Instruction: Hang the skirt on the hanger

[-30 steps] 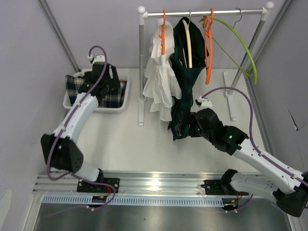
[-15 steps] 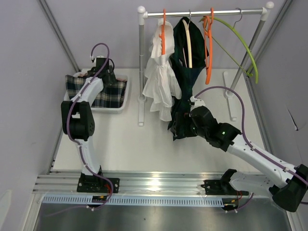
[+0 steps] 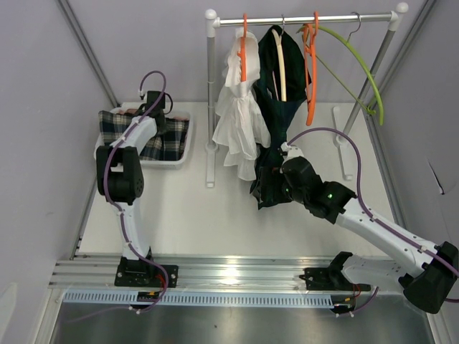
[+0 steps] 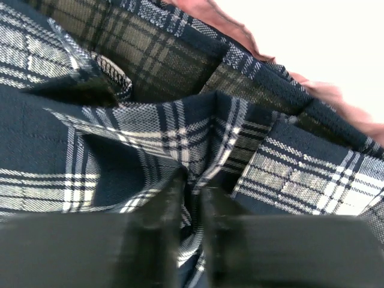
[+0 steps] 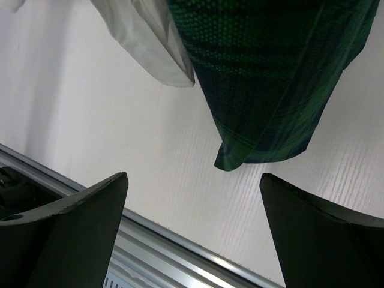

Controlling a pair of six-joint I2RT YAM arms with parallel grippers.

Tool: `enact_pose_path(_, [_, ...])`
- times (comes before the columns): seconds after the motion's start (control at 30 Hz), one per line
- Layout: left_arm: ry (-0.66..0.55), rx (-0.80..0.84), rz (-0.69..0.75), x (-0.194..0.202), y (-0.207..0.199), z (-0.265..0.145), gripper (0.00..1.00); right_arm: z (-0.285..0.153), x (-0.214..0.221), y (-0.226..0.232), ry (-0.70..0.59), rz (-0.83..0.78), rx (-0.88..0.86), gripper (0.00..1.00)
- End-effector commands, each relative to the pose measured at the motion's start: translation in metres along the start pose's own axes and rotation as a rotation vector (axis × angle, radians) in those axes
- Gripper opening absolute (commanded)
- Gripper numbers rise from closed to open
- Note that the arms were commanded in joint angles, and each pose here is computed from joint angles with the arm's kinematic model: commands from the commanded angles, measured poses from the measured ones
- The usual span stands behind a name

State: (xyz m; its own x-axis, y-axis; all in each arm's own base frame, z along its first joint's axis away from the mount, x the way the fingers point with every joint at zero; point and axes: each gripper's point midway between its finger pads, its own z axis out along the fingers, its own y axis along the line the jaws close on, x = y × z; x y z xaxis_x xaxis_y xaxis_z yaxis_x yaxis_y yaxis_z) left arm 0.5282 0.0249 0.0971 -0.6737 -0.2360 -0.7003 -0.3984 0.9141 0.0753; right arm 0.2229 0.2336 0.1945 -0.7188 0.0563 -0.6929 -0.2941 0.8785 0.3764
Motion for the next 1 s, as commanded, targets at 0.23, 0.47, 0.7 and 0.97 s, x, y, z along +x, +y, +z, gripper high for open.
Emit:
enact_pose_path(0.23, [-0.217,0.111,-0.094,-0.089,0.006,-0.095,0.0,-0.004,-0.012,0.007,-0.041,-0.005,-0.039,0.99])
enact_pose_path(0.47, [-0.367,0.211,-0.066,-0.127,0.006,-0.194,0.0,0.0,-0.014,0.01,-0.05,-0.01,-0.053,0.99])
enact_pose_path(0.7, [-0.459,0.302,-0.01,-0.116,-0.014,-0.268,0.0,0.007,-0.014,0.016,-0.036,-0.018,-0.069,0.99])
enact_pose_path(0.97, [-0.689,0.42,-0.057,-0.136,0.019,-0.407,0.0,0.007,-0.018,0.016,-0.048,-0.056,-0.074,0.99])
